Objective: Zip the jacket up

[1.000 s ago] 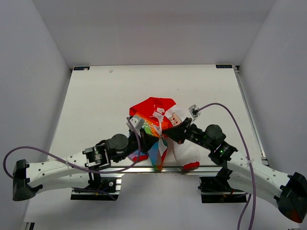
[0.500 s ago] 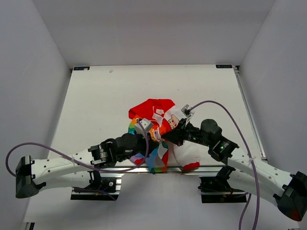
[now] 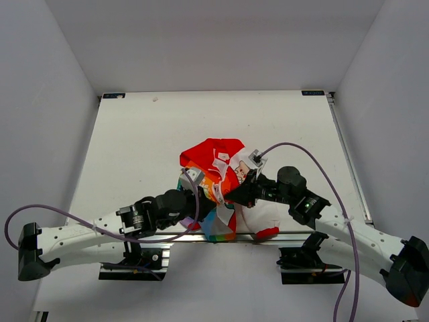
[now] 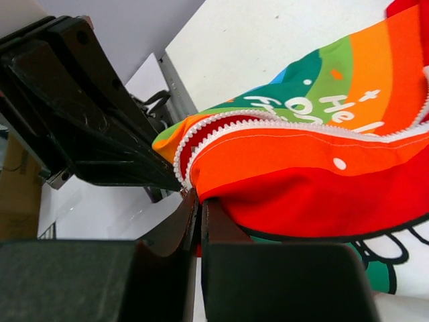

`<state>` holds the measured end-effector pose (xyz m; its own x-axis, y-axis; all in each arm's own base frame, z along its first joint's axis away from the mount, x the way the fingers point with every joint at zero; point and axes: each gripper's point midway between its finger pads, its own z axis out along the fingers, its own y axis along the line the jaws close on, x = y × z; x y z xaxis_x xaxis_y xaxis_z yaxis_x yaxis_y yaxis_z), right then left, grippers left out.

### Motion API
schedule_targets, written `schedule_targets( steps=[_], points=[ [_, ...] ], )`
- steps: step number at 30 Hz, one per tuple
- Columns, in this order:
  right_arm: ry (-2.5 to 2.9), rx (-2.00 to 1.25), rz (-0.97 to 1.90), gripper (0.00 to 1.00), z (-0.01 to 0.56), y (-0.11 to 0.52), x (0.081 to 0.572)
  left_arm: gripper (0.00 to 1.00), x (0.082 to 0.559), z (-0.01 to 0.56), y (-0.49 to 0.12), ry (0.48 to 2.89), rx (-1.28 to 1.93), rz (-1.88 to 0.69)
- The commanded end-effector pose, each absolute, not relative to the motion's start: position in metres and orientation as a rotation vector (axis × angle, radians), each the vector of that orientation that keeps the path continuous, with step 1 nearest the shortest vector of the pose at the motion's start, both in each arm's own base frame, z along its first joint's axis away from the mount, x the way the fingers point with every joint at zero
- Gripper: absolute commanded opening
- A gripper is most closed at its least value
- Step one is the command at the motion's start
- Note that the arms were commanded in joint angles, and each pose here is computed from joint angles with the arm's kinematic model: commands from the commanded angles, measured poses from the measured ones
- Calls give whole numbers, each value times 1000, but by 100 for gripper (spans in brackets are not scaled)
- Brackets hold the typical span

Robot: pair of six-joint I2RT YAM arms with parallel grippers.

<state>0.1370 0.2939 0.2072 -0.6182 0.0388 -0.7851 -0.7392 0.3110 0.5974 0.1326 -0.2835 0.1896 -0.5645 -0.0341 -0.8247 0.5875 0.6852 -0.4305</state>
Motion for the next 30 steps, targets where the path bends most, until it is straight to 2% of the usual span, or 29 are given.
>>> schedule_targets(
  steps=[1, 5, 7, 10, 22, 27, 30],
  points=[
    [1779, -662, 1509, 0, 221, 304, 126, 17, 129, 183, -274, 2034, 384, -903],
    [1753, -655, 1570, 0, 222, 307, 123, 29, 122, 184, -274, 2022, 387, -961],
    [1748, -644, 1572, 0, 223, 308, 124, 42, 119, 186, -276, 2012, 394, -995],
    [1741, -630, 1571, 0, 226, 308, 126, 52, 118, 185, -276, 2003, 379, -1021],
    [1762, -612, 1576, 0, 222, 308, 127, 56, 125, 195, -276, 1910, 317, -1068],
    [1779, -605, 1556, 0, 218, 307, 128, 64, 126, 216, -274, 1789, 282, -1142],
    [1775, -601, 1548, 0, 219, 307, 129, 61, 128, 219, -273, 1778, 276, -1135]
  ],
)
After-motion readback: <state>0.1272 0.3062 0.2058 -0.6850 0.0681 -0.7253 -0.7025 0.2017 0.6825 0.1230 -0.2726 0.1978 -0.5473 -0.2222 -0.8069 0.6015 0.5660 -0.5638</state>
